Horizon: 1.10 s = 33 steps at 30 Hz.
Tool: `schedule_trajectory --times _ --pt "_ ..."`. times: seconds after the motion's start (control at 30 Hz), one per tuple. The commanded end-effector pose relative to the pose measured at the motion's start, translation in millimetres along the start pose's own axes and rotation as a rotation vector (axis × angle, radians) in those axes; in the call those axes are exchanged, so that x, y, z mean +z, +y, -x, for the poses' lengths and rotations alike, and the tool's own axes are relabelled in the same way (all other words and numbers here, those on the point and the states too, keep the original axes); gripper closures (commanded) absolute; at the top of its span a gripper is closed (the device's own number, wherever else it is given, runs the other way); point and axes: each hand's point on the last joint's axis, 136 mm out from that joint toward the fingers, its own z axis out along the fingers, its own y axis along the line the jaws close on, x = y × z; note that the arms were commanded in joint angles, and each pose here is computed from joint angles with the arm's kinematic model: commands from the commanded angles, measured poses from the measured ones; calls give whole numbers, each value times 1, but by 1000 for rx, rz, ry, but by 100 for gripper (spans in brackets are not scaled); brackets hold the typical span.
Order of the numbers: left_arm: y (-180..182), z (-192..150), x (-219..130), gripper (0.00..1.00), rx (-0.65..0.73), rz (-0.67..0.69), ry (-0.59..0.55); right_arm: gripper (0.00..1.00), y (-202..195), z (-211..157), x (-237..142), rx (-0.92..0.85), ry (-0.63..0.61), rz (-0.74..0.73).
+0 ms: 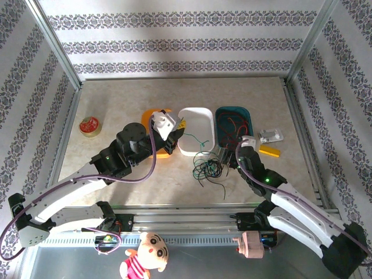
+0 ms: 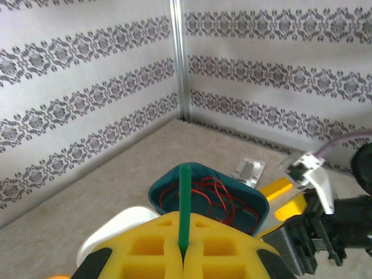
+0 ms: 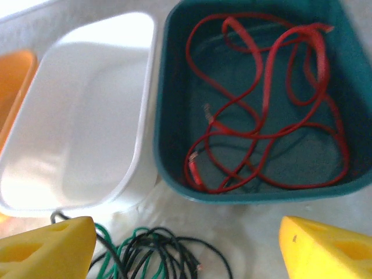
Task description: Untangle the cables
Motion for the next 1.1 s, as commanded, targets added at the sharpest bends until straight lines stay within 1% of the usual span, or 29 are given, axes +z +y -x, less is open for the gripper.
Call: schedule_trajectory --times 0.0,0.03,0.1,0.17,0.43,0.6,0.77,0.93,1.0,1.03,1.07 --pt "3 41 -14 98 -17 18 -161 18 -20 4 -5 34 -58 -70" --pt "0 42 -15 98 -18 1 -163 18 -14 4 -4 20 -50 -30" --pt "-6 46 -17 98 -27 -38 -165 18 5 -4 -2 -20 12 70" --pt "-9 50 -19 98 -39 -59 -177 18 14 -13 0 -52 72 108" --pt "-12 99 -49 98 -39 -107 -337 18 14 -25 12 -70 131 97" --pt "-28 124 -70 98 -46 -226 -409 18 4 -33 19 -79 186 20" --pt "-40 134 -83 99 -36 -311 -426 18 -8 -41 25 -60 223 -36" --pt "-46 135 -86 100 -4 -344 -409 18 -8 -42 28 -39 234 -31" --pt "-57 140 -92 100 -1 -415 -433 18 -5 -40 27 -30 215 -5" --pt "-64 141 -94 100 1 -462 -428 18 -6 -38 27 -23 208 -4" --pt "-76 139 -96 100 17 -541 -408 17 -6 -37 26 -13 202 2"
